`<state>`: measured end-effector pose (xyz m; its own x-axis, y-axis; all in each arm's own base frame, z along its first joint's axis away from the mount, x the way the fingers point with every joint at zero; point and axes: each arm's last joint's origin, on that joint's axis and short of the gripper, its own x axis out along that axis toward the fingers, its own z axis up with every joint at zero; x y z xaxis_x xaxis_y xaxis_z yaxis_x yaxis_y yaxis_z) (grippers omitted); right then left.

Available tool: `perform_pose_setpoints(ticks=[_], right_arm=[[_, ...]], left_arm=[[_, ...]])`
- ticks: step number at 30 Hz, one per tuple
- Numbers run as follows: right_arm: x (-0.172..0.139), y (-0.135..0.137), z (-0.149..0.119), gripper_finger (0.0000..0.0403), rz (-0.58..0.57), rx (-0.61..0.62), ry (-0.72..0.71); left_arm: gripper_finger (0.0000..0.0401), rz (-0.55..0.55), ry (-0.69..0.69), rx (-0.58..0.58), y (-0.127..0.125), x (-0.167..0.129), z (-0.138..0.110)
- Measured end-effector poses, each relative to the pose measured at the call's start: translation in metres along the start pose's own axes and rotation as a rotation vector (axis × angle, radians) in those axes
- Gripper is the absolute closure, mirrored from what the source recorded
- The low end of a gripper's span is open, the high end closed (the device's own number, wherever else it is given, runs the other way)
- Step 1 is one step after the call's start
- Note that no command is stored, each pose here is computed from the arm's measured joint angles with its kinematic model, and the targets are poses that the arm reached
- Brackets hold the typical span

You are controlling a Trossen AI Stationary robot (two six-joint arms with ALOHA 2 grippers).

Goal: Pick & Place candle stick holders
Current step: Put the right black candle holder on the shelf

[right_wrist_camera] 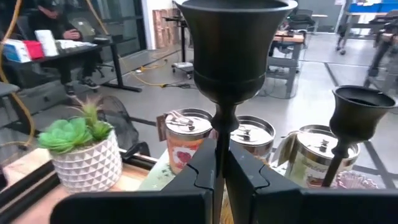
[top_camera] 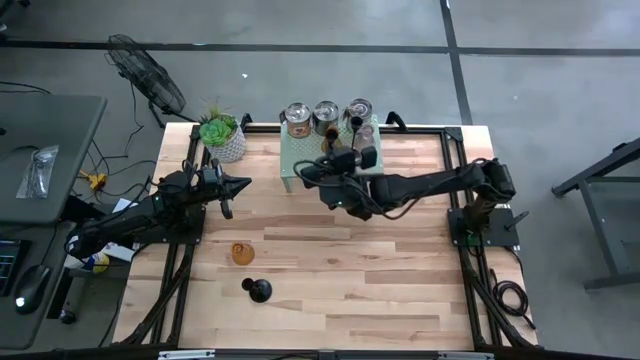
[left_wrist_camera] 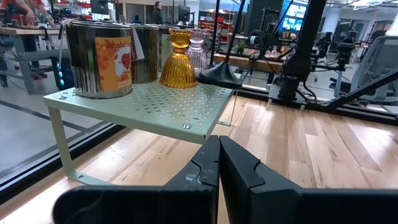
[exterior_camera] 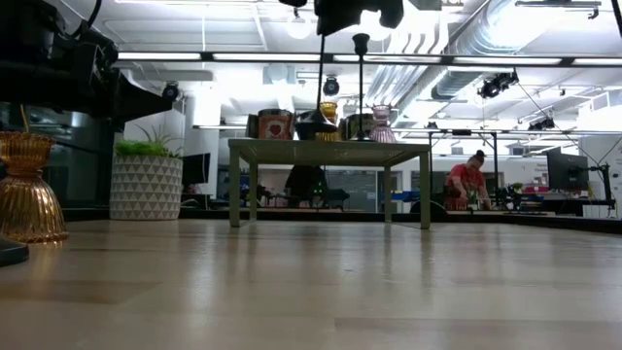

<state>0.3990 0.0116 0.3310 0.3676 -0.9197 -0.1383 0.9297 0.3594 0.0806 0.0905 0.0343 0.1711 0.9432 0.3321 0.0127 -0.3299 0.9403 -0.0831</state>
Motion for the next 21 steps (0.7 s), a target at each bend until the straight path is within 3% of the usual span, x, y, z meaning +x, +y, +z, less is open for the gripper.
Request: perform_pose_setpoints(ticks=[21], right_arm=[[0.026, -0.011, -0.001, 0.0398, -0.032, 0.023, 0.046]], left_arm=[[0.0401, 0.000, 0.000, 0.000, 0.000, 0.000, 0.000]])
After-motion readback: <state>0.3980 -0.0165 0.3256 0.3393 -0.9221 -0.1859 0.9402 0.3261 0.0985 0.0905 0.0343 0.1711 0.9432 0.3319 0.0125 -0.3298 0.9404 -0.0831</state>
